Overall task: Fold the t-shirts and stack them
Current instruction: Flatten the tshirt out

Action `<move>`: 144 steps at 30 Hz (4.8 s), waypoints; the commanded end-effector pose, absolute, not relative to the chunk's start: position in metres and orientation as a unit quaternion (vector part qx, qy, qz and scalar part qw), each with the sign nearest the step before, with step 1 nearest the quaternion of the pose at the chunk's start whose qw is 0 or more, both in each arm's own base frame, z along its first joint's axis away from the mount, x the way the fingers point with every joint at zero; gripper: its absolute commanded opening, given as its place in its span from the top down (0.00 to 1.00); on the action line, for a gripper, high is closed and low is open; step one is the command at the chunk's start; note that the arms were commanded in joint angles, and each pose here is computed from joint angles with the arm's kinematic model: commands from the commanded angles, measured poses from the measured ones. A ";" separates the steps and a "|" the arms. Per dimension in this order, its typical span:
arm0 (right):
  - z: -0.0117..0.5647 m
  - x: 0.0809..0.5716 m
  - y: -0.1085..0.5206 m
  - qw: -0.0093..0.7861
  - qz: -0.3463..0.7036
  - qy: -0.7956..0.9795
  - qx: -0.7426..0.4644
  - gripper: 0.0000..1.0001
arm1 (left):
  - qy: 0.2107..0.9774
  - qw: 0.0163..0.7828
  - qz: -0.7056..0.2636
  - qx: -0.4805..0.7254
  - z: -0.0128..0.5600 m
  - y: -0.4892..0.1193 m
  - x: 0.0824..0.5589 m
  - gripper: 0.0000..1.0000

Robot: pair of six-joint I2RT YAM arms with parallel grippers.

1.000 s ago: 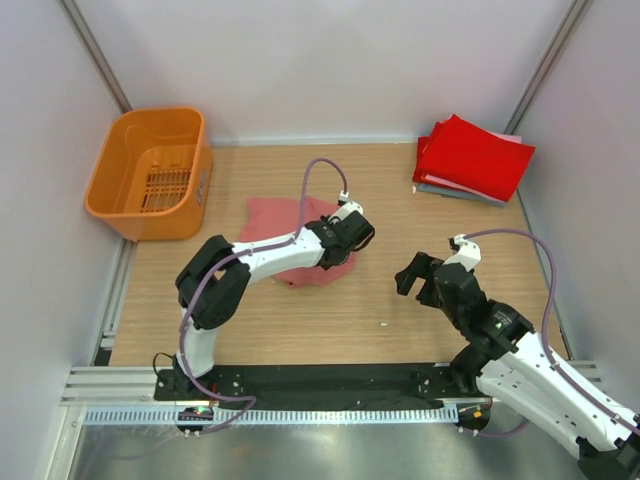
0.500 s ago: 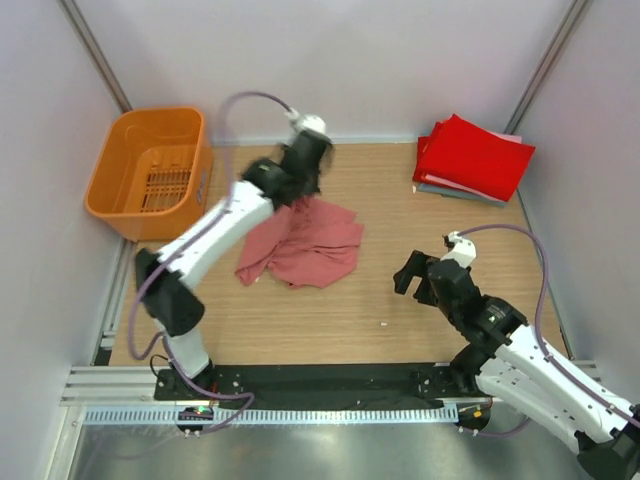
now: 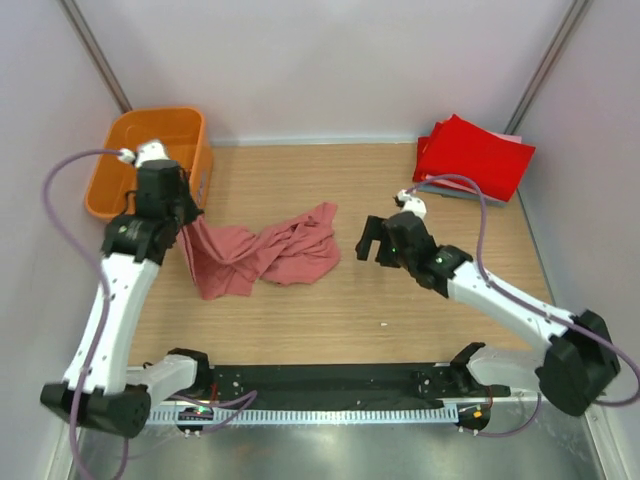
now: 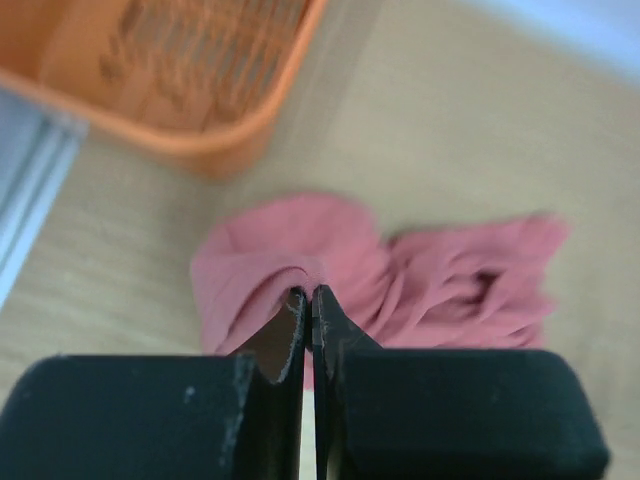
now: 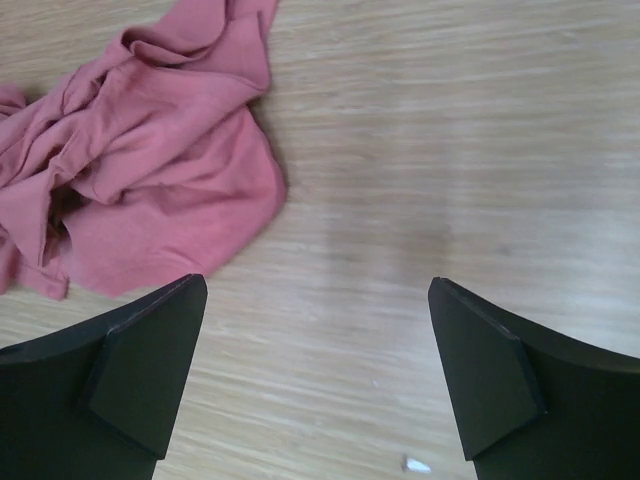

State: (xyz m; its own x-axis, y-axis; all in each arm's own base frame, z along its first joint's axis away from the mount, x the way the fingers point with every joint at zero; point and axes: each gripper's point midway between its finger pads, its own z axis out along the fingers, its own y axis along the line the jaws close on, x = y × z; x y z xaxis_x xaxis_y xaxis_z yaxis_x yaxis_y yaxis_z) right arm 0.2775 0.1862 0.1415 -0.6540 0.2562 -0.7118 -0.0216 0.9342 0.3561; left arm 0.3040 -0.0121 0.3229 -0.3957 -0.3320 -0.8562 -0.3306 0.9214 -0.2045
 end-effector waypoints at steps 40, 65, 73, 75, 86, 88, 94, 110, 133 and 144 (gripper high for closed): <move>0.088 0.491 0.329 0.296 0.305 0.905 0.013 0.14 | 0.892 0.408 -0.005 -0.195 0.184 -0.012 0.263 1.00; 0.073 0.489 0.345 0.280 0.312 0.908 0.002 0.99 | 0.891 0.412 -0.004 -0.192 0.185 -0.012 0.266 1.00; 0.249 0.469 0.271 0.404 0.284 0.869 0.024 0.99 | 0.859 0.474 -0.061 -0.184 0.257 -0.024 0.269 1.00; 0.286 0.451 0.238 0.430 0.255 0.865 0.043 0.99 | 0.843 0.501 -0.086 -0.176 0.291 -0.030 0.265 1.00; 0.521 0.236 0.107 0.610 0.285 0.734 0.092 0.99 | 0.743 0.625 -0.229 -0.069 0.448 -0.065 0.187 1.00; 0.548 0.187 0.084 0.636 0.294 0.707 0.097 0.99 | 0.718 0.648 -0.247 -0.049 0.477 -0.068 0.164 1.00; 0.615 0.058 0.033 0.720 0.361 0.585 0.097 0.99 | 0.626 0.718 -0.302 -0.031 0.532 -0.070 0.116 1.00; 0.600 0.201 0.025 0.746 0.141 0.638 0.125 0.99 | 0.665 0.716 -0.195 -0.080 0.533 -0.046 0.198 1.00; 0.277 0.599 0.163 0.541 0.134 0.828 0.064 0.00 | 0.877 0.418 -0.131 -0.198 0.258 -0.054 0.478 0.00; 0.274 0.505 0.168 0.495 0.185 0.846 0.077 0.00 | 0.894 0.403 -0.121 -0.157 0.238 -0.089 0.401 0.01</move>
